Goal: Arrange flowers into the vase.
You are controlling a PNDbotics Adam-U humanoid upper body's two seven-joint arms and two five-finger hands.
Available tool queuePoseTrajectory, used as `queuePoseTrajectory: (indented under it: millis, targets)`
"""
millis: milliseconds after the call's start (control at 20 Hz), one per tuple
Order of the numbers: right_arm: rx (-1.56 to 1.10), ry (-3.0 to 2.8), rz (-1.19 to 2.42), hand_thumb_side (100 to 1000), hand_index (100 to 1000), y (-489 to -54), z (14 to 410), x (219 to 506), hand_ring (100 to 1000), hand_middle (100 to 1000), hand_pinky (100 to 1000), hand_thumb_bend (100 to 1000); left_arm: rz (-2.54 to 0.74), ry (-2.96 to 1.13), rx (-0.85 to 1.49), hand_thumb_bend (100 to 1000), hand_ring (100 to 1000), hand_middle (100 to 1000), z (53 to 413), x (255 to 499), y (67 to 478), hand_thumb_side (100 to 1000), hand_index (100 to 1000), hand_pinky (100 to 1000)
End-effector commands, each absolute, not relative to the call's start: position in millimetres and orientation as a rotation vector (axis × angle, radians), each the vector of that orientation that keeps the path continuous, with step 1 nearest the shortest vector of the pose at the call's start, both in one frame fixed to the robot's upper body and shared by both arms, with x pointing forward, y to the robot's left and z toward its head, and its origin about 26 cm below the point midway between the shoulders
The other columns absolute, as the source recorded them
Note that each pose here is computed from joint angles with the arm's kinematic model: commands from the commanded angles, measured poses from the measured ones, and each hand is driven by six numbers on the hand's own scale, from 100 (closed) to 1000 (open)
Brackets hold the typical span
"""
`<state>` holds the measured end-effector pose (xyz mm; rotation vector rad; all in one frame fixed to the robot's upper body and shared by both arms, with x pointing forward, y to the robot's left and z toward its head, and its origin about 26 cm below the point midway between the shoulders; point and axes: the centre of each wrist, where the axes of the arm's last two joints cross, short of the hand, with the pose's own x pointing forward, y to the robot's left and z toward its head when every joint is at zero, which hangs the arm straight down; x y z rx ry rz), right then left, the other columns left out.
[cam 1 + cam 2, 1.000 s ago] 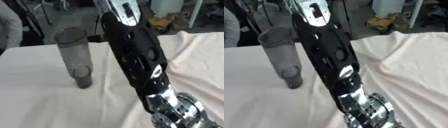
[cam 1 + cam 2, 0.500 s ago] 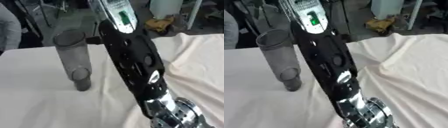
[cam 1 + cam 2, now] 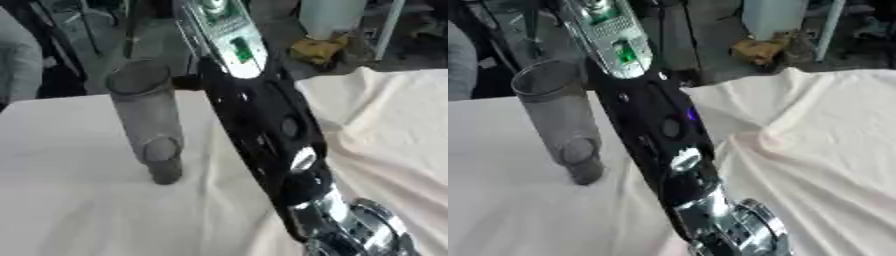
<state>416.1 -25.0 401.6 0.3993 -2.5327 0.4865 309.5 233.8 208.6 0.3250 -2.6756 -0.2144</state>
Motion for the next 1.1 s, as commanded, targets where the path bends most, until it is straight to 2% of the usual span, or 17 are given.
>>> queuePoseTrajectory:
  millis: [50,1100]
  targets:
    - [0.384,-2.572,0.511,477,100,-25.7,414.0,411.9,100,100,100,110,-0.217,-2.702,0.327,100,880,885,215.2,307.6,233.8,1000,977,739]
    - [0.284,-2.399,0.515,443,100,-15.1,395.3,420.0,100,100,100,173,-0.210,-2.699,0.322,100,879,884,215.1,307.7,233.0,1000,976,739]
